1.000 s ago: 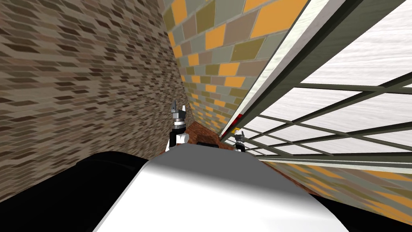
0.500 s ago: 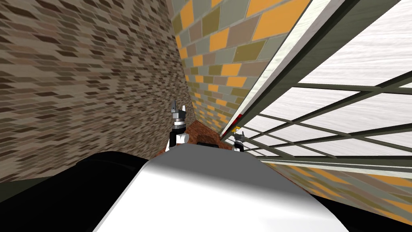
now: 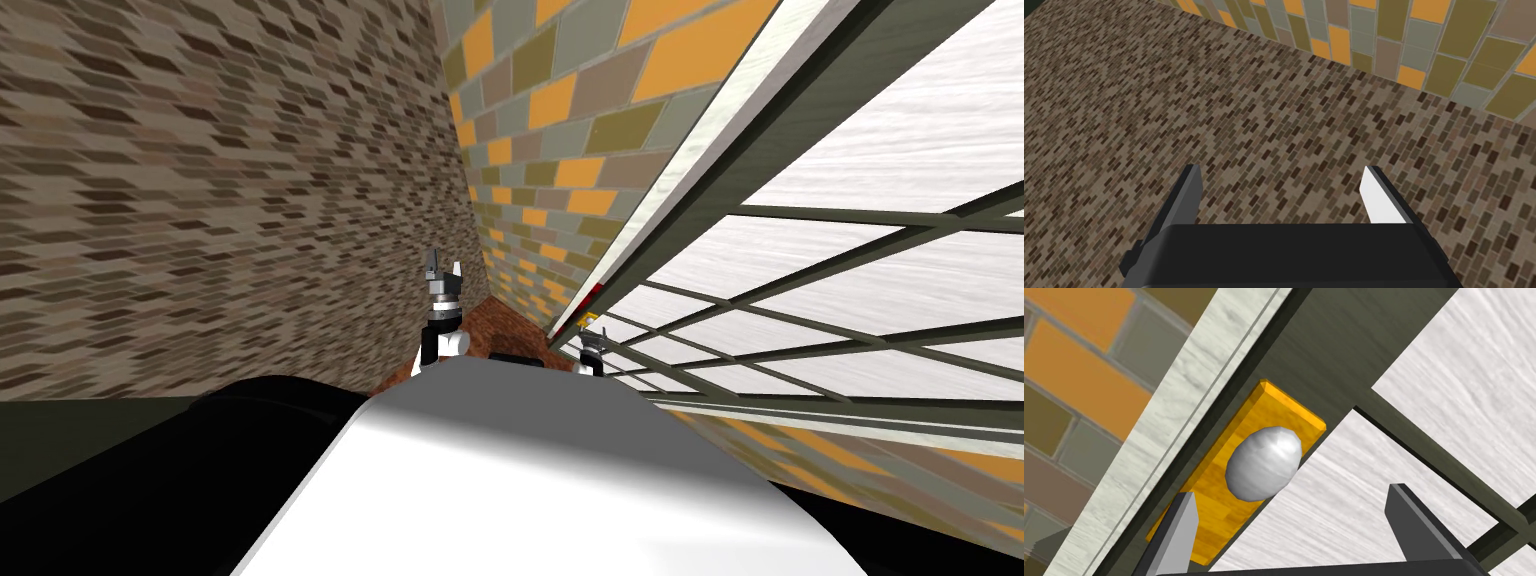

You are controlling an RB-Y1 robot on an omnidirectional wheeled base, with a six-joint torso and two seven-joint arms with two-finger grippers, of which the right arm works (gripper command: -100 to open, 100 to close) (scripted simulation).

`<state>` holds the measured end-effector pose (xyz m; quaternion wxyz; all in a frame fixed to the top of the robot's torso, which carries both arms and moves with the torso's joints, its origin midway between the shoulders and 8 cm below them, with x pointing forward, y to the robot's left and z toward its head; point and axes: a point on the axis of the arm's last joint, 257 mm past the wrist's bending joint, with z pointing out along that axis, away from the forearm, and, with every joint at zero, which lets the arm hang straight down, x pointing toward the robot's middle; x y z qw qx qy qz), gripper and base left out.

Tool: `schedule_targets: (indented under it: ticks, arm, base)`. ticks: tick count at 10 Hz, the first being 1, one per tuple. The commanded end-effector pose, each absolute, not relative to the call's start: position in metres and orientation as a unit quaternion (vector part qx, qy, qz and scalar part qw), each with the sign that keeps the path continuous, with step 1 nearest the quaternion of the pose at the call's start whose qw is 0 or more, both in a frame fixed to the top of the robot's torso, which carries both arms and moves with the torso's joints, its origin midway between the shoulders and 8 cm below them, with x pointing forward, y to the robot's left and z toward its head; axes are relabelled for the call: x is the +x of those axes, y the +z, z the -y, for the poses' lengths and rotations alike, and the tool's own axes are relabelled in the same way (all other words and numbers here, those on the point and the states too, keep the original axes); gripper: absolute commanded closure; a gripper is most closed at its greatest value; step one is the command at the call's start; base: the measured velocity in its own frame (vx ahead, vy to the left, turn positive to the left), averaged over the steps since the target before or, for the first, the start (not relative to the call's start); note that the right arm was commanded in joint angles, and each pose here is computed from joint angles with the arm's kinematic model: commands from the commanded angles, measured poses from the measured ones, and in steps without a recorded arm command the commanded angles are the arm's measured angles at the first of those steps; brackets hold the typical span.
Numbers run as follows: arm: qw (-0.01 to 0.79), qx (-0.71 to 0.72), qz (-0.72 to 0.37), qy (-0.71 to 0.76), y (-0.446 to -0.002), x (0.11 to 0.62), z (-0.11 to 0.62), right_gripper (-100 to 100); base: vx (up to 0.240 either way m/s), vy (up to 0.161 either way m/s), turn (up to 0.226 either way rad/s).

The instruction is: Pull the door open

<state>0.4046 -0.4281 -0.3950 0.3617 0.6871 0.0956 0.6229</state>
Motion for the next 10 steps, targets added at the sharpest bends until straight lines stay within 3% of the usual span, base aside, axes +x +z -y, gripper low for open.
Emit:
schedule_targets:
  ticks: [1,10]
  arm:
    - [0.344,0.691,-0.063,0.633,-0.3948,0.4050,0.4272,-100]
    - [0.254,0.693,0.089,0.669,-0.3962,0.4061,0.4208,-100]
  base:
    - [-0.056,-0.014,0.104]
    - [-0.078,-0.019,0.099]
